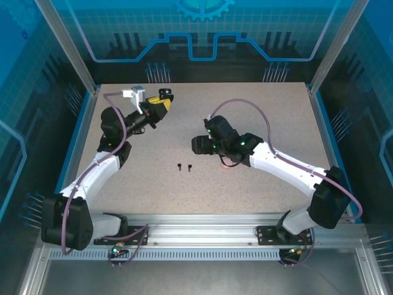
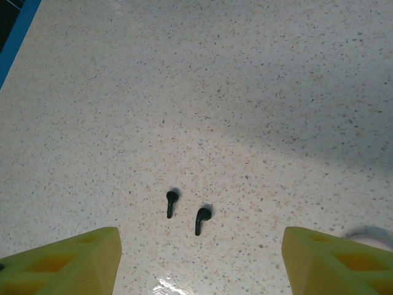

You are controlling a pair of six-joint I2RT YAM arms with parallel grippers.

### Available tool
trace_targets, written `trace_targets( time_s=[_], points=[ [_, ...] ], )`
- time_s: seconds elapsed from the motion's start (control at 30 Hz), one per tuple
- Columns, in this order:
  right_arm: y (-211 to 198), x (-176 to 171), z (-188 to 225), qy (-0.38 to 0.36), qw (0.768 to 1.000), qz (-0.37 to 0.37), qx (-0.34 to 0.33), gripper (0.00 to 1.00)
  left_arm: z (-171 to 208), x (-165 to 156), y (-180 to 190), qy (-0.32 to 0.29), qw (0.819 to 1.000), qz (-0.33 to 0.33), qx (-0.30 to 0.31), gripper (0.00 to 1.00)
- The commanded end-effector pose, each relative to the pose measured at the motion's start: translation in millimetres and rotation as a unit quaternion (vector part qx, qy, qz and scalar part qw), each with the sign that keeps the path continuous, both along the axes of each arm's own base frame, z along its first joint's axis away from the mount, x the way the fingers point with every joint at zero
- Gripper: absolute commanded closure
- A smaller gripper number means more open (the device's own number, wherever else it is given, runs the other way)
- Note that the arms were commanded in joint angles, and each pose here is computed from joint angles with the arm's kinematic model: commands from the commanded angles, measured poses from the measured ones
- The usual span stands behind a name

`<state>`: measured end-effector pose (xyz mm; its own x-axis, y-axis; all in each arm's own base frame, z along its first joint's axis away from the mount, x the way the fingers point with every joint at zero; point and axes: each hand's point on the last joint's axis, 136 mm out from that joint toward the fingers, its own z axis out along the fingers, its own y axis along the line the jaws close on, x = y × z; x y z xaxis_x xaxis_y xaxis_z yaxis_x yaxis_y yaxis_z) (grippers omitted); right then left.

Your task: Insert wireless bluetooth earbuds into charging case

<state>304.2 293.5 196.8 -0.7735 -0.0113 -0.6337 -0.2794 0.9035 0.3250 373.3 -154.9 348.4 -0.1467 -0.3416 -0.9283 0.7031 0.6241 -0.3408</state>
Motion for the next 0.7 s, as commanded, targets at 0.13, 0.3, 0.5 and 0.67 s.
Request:
trace_targets(
  time_s=[0.13,0.3,0.5,0.67],
  points=[
    [14.0,2.4,0.9,-0.009,1.0,-0.026,-0.006,0.3,37.7,-24.5,14.3,-0.167,0.985,0.046,-0.014,1.0],
    [20.7,1.2,-5.4,-0.001,0.999,-0.027,-0.022,0.29,44.1,-29.3,15.8,-0.189,0.98,0.052,-0.012,1.0],
    [38.5,2.0,-19.6,0.014,0.999,-0.012,-0.033,0.3,51.4,-31.8,21.9,-0.199,0.977,0.071,-0.021,1.0],
    [58.1,2.0,-44.0,0.034,0.998,0.005,-0.06,0.3,56.8,-30.6,27.7,-0.202,0.975,0.089,-0.034,1.0]
  ],
)
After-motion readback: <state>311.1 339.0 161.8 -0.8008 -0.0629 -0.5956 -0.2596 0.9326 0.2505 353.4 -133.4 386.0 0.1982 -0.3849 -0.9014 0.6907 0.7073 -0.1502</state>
